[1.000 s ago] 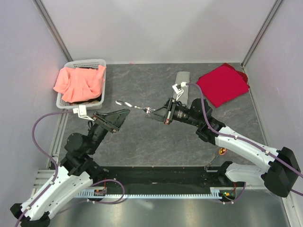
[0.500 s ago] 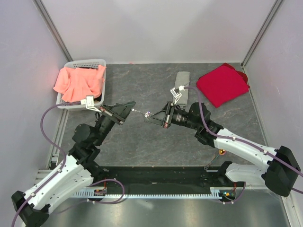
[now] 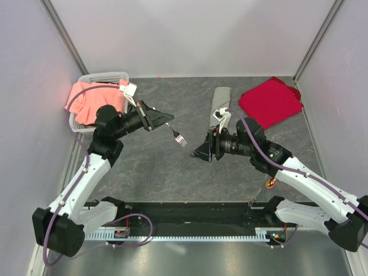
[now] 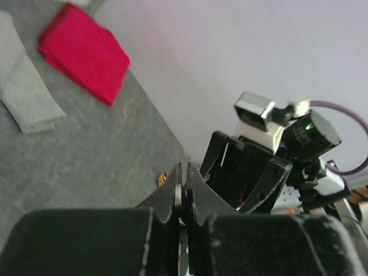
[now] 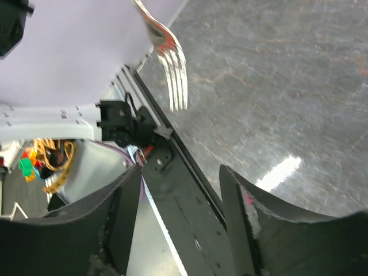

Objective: Fold the napkin into a case and place the utensils inside
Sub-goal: Pass from the left arm to the right

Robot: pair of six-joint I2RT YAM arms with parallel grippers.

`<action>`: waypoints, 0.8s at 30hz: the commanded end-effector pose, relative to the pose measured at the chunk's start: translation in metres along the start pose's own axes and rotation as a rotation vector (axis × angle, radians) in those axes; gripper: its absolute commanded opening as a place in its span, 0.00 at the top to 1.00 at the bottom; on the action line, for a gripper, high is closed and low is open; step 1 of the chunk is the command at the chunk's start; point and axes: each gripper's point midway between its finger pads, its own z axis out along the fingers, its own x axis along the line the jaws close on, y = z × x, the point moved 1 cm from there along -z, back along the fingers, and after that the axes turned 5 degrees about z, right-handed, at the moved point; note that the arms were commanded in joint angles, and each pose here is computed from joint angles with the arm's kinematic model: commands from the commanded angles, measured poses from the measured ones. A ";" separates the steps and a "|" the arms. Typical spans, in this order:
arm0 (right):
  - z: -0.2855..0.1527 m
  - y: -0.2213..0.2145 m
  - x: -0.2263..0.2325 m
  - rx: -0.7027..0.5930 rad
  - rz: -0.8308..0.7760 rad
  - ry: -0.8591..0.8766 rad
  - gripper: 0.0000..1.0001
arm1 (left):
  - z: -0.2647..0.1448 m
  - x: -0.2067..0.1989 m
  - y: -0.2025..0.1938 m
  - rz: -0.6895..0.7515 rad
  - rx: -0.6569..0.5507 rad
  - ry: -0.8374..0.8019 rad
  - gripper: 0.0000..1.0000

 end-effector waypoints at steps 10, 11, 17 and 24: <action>-0.002 0.000 -0.001 0.057 -0.016 -0.010 0.49 | 0.013 -0.010 -0.032 -0.051 0.276 -0.248 0.98; 0.000 0.003 -0.001 0.052 -0.013 -0.010 0.49 | 0.013 -0.012 -0.035 -0.057 0.283 -0.257 0.98; 0.010 0.011 0.006 0.044 0.053 0.067 0.53 | 0.021 -0.020 -0.045 -0.048 0.310 -0.317 0.98; 0.010 0.007 0.010 0.041 0.118 0.137 0.59 | 0.035 -0.025 -0.058 -0.051 0.363 -0.368 0.98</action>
